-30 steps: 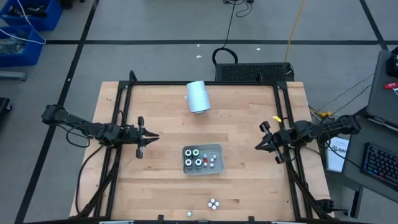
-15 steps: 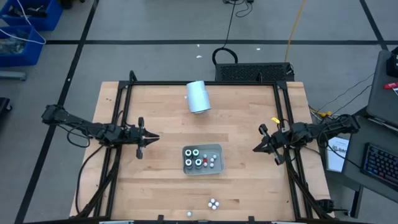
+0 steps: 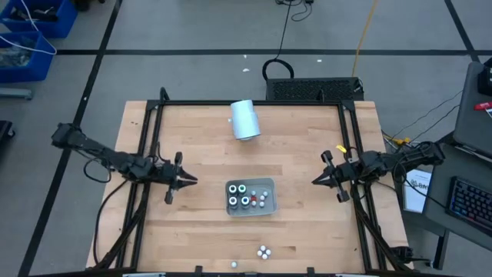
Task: Pick & Place food coloring
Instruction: Put the small green food coloring into the gray bin
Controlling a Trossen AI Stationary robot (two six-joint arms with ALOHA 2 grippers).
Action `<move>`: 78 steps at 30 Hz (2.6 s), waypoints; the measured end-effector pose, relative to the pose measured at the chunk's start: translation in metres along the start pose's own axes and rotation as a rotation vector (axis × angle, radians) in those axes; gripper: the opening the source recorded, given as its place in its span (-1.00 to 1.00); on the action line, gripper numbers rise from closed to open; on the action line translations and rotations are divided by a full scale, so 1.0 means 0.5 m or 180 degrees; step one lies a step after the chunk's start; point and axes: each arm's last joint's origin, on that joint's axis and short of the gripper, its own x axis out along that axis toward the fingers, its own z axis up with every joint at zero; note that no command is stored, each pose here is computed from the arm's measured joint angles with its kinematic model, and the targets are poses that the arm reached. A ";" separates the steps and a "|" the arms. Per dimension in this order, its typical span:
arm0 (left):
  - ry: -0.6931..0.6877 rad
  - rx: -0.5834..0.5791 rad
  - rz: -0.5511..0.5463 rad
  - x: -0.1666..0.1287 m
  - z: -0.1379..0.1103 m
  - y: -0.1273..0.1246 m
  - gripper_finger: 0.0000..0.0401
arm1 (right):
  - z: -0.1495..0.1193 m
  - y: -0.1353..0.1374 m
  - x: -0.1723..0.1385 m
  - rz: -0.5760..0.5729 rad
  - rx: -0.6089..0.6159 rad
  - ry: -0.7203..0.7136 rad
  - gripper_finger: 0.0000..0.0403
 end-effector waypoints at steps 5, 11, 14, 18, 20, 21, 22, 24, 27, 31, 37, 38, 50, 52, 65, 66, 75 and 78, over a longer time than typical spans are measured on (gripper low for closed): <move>0.0382 0.0120 -0.0167 0.049 0.043 -0.056 -0.75 | -0.001 0.000 0.000 0.0009 -0.0074 0.0010 -1.00; 0.1201 0.0431 -0.0157 0.165 0.104 -0.170 -0.75 | -0.001 0.000 0.000 0.0012 -0.0043 0.0014 -1.00; 0.1583 0.0605 -0.0188 0.233 0.134 -0.239 -0.75 | -0.001 0.000 0.000 0.0012 -0.0038 0.0011 -1.00; 0.2014 0.0967 -0.0240 0.314 0.166 -0.325 -0.74 | -0.001 0.000 0.000 0.0013 0.0004 0.0017 -1.00; 0.2140 0.1008 -0.0242 0.350 0.183 -0.363 -0.74 | -0.001 0.000 0.000 0.0007 0.0044 0.0015 -1.00; 0.2171 0.1012 -0.0262 0.368 0.192 -0.382 -0.74 | -0.001 0.000 0.000 0.0010 0.0047 0.0023 -1.00; 0.2197 0.1006 -0.0302 0.386 0.201 -0.399 -0.74 | -0.002 0.000 0.000 0.0013 0.0048 0.0028 -1.00; 0.2335 0.1029 -0.0389 0.414 0.210 -0.428 -0.73 | -0.002 0.000 0.000 0.0013 0.0048 0.0029 -1.00; 0.2579 0.1039 -0.0484 0.447 0.207 -0.457 -0.65 | -0.002 0.000 0.000 0.0014 0.0092 0.0039 -1.00; 0.2870 0.1035 -0.0506 0.478 0.184 -0.473 -0.42 | -0.002 0.000 0.000 0.0014 0.0109 0.0041 -1.00; 0.3214 0.0861 -0.0914 0.509 0.125 -0.479 -0.03 | -0.002 0.000 0.000 0.0012 0.0019 0.0041 -1.00; 0.3238 0.0866 -0.0906 0.513 0.118 -0.478 0.02 | -0.002 0.000 0.000 0.0012 -0.0005 0.0040 -1.00; 0.3266 0.0608 -0.1033 0.558 0.089 -0.451 0.12 | -0.002 0.000 0.000 0.0010 -0.0061 0.0041 -1.00; 0.3285 0.0589 -0.1009 0.558 0.089 -0.449 0.09 | -0.002 0.000 0.000 0.0009 -0.0061 0.0041 -1.00; 0.3350 0.0509 -0.1104 0.569 0.053 -0.448 -0.07 | -0.006 0.000 0.001 0.0007 -0.0064 0.0098 -1.00; 0.3350 0.0511 -0.1104 0.569 0.053 -0.448 -0.07 | -0.006 0.000 0.001 0.0007 -0.0064 0.0097 -1.00; 0.3369 0.0524 -0.1106 0.568 0.052 -0.447 -0.07 | -0.006 0.000 0.001 0.0006 -0.0056 0.0096 -1.00; 0.3368 0.0535 -0.1112 0.568 0.052 -0.447 -0.07 | -0.006 0.000 0.001 0.0005 -0.0055 0.0096 -1.00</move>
